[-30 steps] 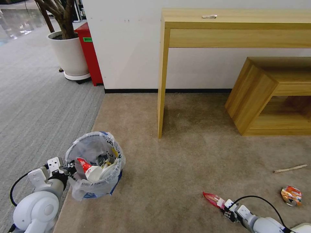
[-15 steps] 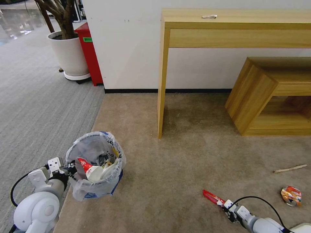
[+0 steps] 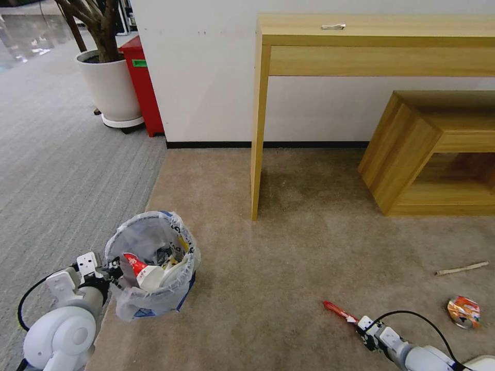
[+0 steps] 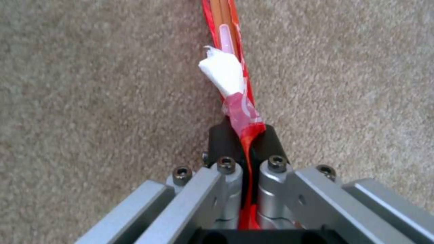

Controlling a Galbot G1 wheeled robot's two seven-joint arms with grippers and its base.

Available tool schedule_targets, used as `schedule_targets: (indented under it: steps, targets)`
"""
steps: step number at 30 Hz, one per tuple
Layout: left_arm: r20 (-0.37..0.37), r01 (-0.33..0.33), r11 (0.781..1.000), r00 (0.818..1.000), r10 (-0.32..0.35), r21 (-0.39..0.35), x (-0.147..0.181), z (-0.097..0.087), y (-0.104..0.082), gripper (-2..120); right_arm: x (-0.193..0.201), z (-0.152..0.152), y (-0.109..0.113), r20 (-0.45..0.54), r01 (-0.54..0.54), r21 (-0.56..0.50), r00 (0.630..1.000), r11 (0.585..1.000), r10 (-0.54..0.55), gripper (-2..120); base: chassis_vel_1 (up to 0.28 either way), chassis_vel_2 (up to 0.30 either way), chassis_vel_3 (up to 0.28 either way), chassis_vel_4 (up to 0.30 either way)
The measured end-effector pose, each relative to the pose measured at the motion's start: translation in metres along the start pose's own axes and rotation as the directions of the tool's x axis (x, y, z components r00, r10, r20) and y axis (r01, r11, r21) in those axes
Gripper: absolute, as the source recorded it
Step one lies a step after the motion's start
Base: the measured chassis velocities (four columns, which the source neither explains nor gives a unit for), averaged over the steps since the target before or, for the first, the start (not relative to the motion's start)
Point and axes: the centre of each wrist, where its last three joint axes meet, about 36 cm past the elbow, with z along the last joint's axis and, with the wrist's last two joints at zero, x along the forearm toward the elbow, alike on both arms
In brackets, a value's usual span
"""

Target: Pick up the trash bin and place the garbage on the floor into it.

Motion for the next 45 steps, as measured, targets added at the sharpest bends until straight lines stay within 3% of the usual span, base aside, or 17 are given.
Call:
schedule_targets:
  steps: [13,17,21,22,24,26,27,29,30,32,33,35,37,39,41,44,45]
  targets:
    - [-0.002,0.009,1.0,1.0,-0.009,-0.009,0.002,0.002,0.001,0,0.01,-0.012,-0.019,0.083,-0.048,-0.014,0.995,0.999,0.049,0,0.0,0.0,0.0,0.0]
    - [-0.002,0.009,1.0,1.0,-0.009,-0.011,0.002,0.003,0.001,0,0.016,-0.019,-0.03,0.148,-0.069,-0.026,0.986,0.997,0.072,0,0.0,0.0,0.0,0.0]
    - [-0.001,0.006,1.0,1.0,-0.006,-0.014,0.002,0.003,0.0,0,0.023,-0.045,-0.042,0.337,-0.068,-0.088,0.937,0.994,0.094,0,0.0,0.0,0.0,0.0]
    - [-0.001,0.006,1.0,1.0,-0.006,-0.014,0.002,0.003,0.0,0,0.023,-0.045,-0.042,0.337,-0.068,-0.088,0.937,0.994,0.094,0,0.0,0.0,0.0,0.0]
    - [-0.001,0.006,1.0,1.0,-0.006,-0.017,0.002,0.004,0.0,0,0.028,-0.065,-0.044,0.425,-0.06,-0.123,0.899,0.991,0.107,0,0.0,0.0,0.0,0.0]
    - [-0.001,0.005,1.0,1.0,-0.005,-0.018,0.002,0.004,0.0,0,0.03,-0.071,-0.044,0.448,-0.057,-0.134,0.887,0.989,0.112,0,0.0,0.0,0.0,0.0]
    - [-0.003,0.002,1.0,1.0,-0.002,-0.019,0.003,0.005,-0.001,0,0.033,-0.089,-0.044,0.507,-0.048,-0.166,0.852,0.985,0.127,0,0.0,0.0,0.0,0.0]
    - [-0.003,-0.001,1.0,1.0,0.0,-0.021,0.003,0.005,-0.002,0,0.036,-0.107,-0.045,0.567,-0.035,-0.199,0.811,0.979,0.144,0,0.0,0.0,0.0,0.0]
    - [-0.003,-0.001,1.0,1.0,0.0,-0.021,0.003,0.005,-0.002,0,0.036,-0.107,-0.045,0.567,-0.035,-0.199,0.811,0.979,0.144,0,0.0,0.0,0.0,0.0]
    - [-0.001,-0.006,1.0,1.0,0.006,-0.022,0.005,0.005,-0.003,0,0.041,-0.13,-0.047,0.634,-0.014,-0.233,0.756,0.972,0.162,0,0.0,0.0,0.0,0.0]
    - [-0.001,-0.006,1.0,1.0,0.006,-0.022,0.005,0.005,-0.003,0,0.041,-0.13,-0.047,0.634,-0.014,-0.233,0.756,0.972,0.162,0,0.0,0.0,0.0,0.0]
    - [-0.001,-0.007,1.0,1.0,0.007,-0.024,0.005,0.005,-0.004,0,0.045,-0.142,-0.05,0.675,0.006,-0.242,0.719,0.97,0.164,0,0.0,0.0,0.0,0.0]
    - [-0.001,-0.007,1.0,1.0,0.007,-0.024,0.005,0.005,-0.004,0,0.045,-0.142,-0.05,0.675,0.006,-0.242,0.719,0.97,0.164,0,0.0,0.0,0.0,0.0]
    - [0.001,-0.017,1.0,1.0,0.017,-0.026,0.007,0.005,-0.006,0,0.057,-0.172,-0.054,0.788,0.076,-0.229,0.599,0.97,0.139,0,0.0,0.0,0.0,0.0]
    - [0.001,-0.02,0.999,1.0,0.02,-0.027,0.007,0.005,-0.006,0,0.059,-0.177,-0.055,0.808,0.093,-0.224,0.575,0.97,0.131,0,0.0,0.0,0.0,0.0]
    - [0.0,-0.032,0.999,0.999,0.032,-0.033,0.008,0.006,-0.009,0,0.068,-0.203,-0.049,0.882,0.175,-0.192,0.462,0.966,0.092,0,0.0,0.0,0.0,0.0]
    - [0.0,-0.036,0.999,0.999,0.036,-0.034,0.008,0.006,-0.01,0,0.069,-0.206,-0.047,0.892,0.189,-0.186,0.444,0.964,0.085,0,0.0,0.0,0.0,0.0]
